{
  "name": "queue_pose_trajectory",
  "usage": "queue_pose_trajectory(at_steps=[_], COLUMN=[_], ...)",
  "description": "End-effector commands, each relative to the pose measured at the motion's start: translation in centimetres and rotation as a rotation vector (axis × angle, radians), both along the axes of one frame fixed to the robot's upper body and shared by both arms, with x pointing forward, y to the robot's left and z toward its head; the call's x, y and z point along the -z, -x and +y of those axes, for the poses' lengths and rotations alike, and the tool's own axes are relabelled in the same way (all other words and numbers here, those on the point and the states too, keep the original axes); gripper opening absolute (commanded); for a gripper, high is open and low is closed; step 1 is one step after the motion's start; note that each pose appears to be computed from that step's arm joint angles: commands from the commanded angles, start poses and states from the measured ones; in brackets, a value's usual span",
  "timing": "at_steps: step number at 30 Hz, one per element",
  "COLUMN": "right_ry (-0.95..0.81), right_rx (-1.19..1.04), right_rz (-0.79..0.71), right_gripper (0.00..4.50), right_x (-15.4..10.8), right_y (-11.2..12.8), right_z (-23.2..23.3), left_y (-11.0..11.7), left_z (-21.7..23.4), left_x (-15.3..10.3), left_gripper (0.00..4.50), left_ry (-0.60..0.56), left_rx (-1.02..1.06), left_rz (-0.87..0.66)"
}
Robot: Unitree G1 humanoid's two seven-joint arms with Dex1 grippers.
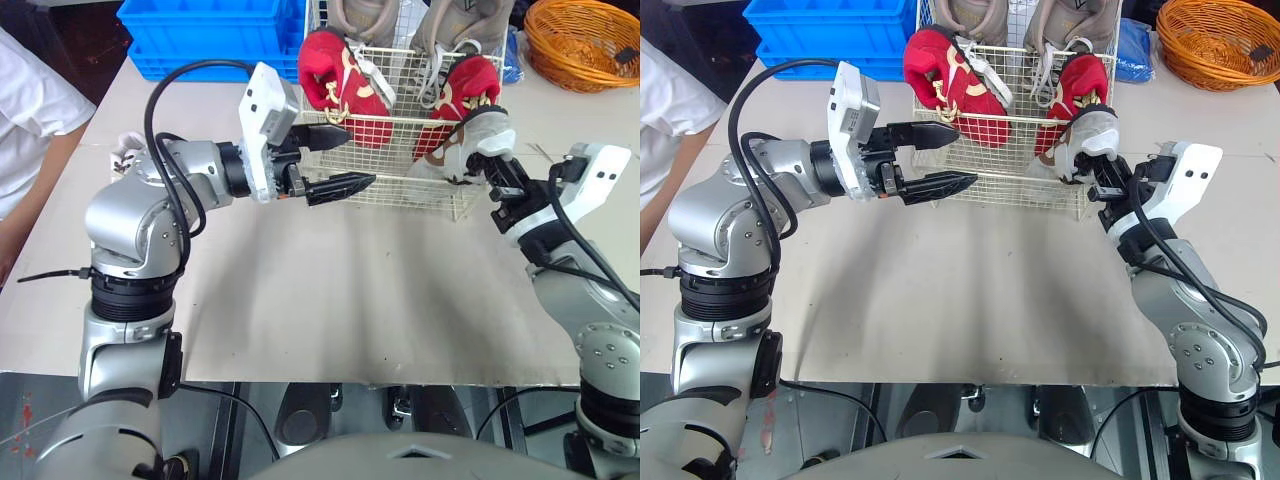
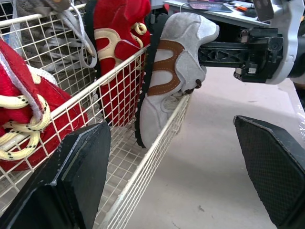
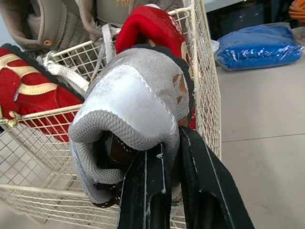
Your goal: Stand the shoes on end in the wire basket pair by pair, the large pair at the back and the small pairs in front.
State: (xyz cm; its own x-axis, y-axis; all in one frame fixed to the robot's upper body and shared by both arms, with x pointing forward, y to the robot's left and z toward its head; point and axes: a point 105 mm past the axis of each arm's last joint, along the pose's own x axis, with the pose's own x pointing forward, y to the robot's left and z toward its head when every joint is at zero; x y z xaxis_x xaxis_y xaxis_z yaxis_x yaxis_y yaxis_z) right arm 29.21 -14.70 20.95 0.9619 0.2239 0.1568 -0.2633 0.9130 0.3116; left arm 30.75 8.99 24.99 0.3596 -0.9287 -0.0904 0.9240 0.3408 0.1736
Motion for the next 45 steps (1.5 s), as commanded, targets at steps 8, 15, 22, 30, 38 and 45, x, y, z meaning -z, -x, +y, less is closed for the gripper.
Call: queue_pose_trajectory(at_steps=[8, 15, 22, 30, 38, 45], right_ry=[0.101, 0.193, 0.473, 0.509, 0.518, 0.514], right_rx=[-0.021, -0.171, -0.594, -0.795, -0.84, -0.833], right_rz=[-0.071, -0.045, -0.132, -0.27, -0.318, -0.343], right_gripper=[4.45, 4.45, 4.45, 4.45, 4.45, 4.45], right_x=[-1.6, -1.3, -0.4, 0.8, 1.4, 1.2], right_y=[1.2, 4.0, 7.8, 7.9, 7.1, 6.7], right_z=[-1.1, -2.4, 0.9, 3.7, 4.5, 5.2], left_y=[0.7, 0.2, -2.3, -6.3, -5.2, -5.8], left_z=[0.1, 1.4, 6.9, 20.5, 30.5, 32.2], left_x=[-1.1, -0.9, -0.9, -0.3, 0.4, 3.4], left_gripper=[4.5, 4.5, 4.5, 4.5, 4.5, 4.5], left_ry=[0.01, 0.007, 0.045, 0.063, -0.025, -0.044], left_rx=[0.014, -0.034, -0.27, -0.873, -1.2, -1.245], left_rz=[-0.048, -0.043, -0.018, 0.036, 0.087, 0.184])
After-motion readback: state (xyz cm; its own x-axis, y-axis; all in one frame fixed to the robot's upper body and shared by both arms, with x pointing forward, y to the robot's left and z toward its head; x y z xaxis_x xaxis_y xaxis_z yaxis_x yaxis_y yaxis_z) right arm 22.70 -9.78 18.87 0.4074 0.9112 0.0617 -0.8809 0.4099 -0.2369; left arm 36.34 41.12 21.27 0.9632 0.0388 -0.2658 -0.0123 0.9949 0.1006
